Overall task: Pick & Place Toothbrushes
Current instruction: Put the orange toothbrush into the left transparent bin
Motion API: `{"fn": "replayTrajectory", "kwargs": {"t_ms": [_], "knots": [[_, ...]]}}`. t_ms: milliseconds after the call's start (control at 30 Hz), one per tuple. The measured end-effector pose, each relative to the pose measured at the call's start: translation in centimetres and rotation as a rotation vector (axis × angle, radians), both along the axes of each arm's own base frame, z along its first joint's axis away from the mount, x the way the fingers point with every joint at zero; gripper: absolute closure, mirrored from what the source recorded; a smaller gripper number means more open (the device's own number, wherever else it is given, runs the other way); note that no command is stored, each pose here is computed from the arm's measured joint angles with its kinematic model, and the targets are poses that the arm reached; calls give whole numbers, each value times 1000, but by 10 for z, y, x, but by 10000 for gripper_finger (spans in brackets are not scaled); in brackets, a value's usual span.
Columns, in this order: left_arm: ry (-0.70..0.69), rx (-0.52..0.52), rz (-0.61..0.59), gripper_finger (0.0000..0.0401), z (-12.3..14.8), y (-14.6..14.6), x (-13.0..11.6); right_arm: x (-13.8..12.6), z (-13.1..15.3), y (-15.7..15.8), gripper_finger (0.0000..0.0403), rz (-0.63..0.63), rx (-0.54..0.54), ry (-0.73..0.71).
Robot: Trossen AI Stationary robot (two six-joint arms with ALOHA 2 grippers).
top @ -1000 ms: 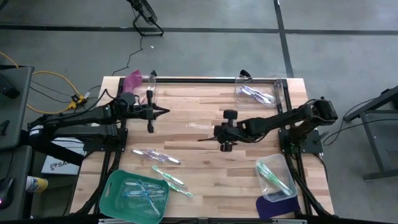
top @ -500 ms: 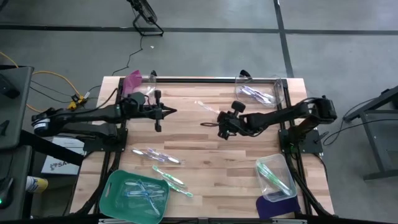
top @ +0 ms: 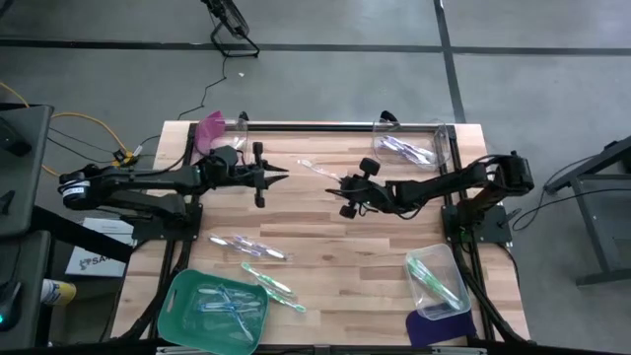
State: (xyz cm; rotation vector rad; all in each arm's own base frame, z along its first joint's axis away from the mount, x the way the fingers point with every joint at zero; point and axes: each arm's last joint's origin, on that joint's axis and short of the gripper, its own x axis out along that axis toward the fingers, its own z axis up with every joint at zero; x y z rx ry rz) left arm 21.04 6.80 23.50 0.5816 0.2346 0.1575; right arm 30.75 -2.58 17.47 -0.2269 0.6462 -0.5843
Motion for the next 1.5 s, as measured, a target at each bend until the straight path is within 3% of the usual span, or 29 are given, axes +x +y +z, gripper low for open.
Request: {"fn": "replayTrajectory", "kwargs": {"t_ms": [233,400,667,933,1133,1500], "knots": [[-51,-12,-2,228,-2,3,8,7,11,2,388,89,-17,-101],[-102,-29,2,184,2,3,9,9,24,5,388,105,-38,-196],[-160,-52,-7,178,8,3,10,15,50,16,388,235,-108,-392],[-282,-84,-185,178,20,-2,10,18,70,12,388,519,-135,-595],[-328,-92,-266,178,25,-7,10,29,57,6,388,616,-131,-648],[-349,-94,-289,178,27,-8,10,60,38,-6,388,581,-185,-702]]}}
